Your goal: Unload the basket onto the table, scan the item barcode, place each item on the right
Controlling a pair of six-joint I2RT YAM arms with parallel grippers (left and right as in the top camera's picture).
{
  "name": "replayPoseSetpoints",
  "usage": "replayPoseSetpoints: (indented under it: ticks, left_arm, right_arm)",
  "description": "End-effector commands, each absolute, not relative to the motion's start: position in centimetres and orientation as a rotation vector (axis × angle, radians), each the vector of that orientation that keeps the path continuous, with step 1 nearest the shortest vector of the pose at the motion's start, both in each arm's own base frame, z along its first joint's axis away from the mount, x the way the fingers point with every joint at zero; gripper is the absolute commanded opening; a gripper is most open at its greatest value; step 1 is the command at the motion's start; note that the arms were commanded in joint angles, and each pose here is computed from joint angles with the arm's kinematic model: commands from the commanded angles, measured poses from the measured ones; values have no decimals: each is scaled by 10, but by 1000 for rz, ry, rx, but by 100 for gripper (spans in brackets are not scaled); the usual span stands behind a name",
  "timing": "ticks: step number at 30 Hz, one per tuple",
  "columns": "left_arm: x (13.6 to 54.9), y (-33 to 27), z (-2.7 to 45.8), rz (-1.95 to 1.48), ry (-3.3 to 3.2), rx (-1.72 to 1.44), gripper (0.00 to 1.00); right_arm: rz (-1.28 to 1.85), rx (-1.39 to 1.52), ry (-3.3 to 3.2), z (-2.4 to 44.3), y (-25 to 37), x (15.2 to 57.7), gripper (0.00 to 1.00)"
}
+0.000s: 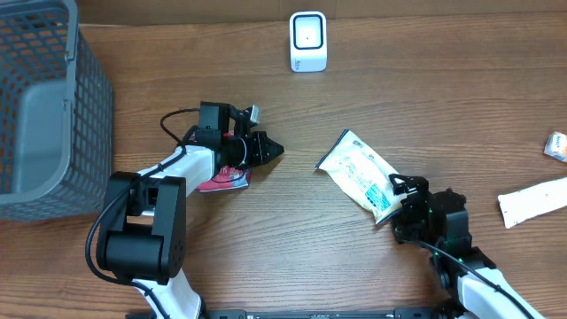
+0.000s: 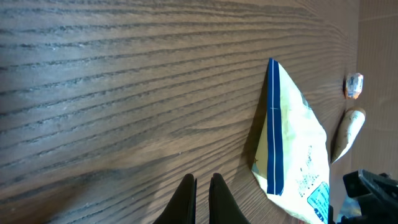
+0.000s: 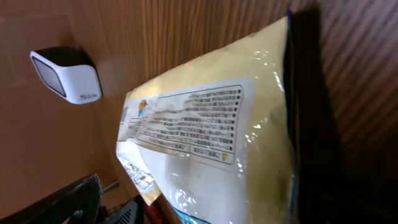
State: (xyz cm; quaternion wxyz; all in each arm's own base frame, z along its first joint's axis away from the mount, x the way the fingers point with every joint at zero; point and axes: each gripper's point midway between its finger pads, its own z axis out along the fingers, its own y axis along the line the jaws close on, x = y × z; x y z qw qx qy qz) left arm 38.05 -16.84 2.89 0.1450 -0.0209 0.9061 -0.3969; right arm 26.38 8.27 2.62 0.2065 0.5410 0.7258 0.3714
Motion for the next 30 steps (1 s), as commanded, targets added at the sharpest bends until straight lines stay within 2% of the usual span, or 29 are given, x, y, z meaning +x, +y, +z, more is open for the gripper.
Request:
replayPoseSetpoints:
  ticks: [1,5,7,12,15,17,22,30]
  left_arm:
    - [382,-165,33,-1122,2605,-51,4]
    - [380,-165,32,-1123,2617,-58,4]
    - [378,-164,31,-1124,2625,-63,4]
    - [375,-164,30,-1125,2641,-72,4]
    - [375,-164,29,-1125,2644,-73,4]
    - [375,-164,29,-1125,2646,-75,4]
    - [374,-164,29,-1126,2650,-77,4]
    - [375,-162,27,-1103,2655,-84,4]
  right_arm:
    - [914,1658,2114,-18,77,234,100]
    - [950,1661,2157,-28,85,234,100]
    - [993,1651,2185,-30,92,234,96]
    - [1028,1641,2200,-36,98,237,52]
    - [1027,1626,2199,-36,97,239,17]
    - [1032,1552,2207,-32,98,244,4]
    - [1062,1218,2222,-13,101,262,4]
    - [1209,407,2208,41,128,281,4]
